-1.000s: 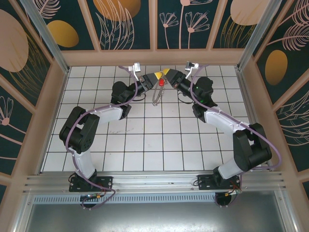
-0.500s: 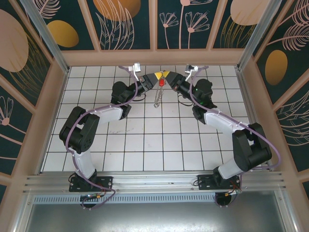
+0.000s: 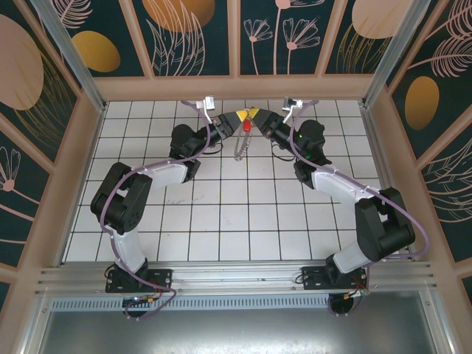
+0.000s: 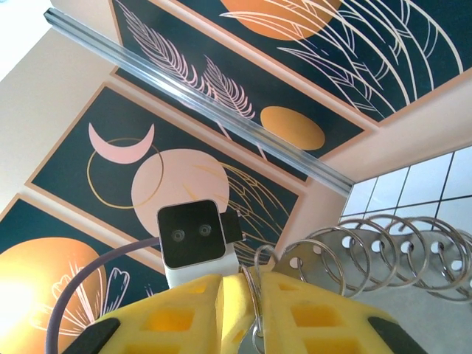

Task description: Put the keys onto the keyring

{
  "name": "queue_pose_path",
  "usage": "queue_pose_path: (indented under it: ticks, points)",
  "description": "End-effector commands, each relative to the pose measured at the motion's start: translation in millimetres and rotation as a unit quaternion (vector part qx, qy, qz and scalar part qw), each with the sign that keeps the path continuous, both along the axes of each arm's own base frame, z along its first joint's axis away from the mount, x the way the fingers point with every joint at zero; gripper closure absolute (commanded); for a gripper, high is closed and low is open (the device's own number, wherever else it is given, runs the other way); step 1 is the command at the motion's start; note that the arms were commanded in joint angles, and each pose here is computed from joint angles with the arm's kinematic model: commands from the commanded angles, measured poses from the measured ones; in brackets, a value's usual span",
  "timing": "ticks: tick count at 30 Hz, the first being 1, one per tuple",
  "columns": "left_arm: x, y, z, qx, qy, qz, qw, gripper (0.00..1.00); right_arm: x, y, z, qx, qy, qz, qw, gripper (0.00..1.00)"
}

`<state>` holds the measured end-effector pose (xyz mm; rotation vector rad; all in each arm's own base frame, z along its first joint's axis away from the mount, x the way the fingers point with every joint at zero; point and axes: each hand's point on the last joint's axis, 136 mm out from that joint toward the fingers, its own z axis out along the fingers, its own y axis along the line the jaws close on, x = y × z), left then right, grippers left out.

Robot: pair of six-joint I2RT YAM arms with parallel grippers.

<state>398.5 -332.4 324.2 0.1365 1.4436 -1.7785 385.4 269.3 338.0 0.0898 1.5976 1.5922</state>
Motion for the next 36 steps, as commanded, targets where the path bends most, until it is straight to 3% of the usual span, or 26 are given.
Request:
queue_pose_path:
  ticks: [1, 13, 19, 27, 36]
  points:
    - [-11, 4, 21, -0.015, -0.042, 0.000, 0.999, 1.00, -5, 8, 24, 0.011, -0.037, 0.017, 0.999, 0.80]
    - [-12, 3, 21, -0.015, -0.043, -0.002, 0.999, 1.00, -4, 13, 16, 0.004, -0.028, 0.024, 0.999, 0.81]
    - [-12, 3, 22, -0.015, -0.044, -0.002, 0.999, 1.00, -2, 14, 14, -0.002, -0.027, 0.023, 0.999, 0.99]
    - [-12, 2, 23, -0.007, -0.047, -0.002, 0.999, 1.00, 2, 5, 13, -0.024, -0.037, 0.026, 0.999, 1.00]
    - [-6, 5, 25, 0.019, -0.050, 0.020, 0.998, 0.74, 9, -26, 13, -0.053, -0.048, 0.027, 0.997, 1.00]
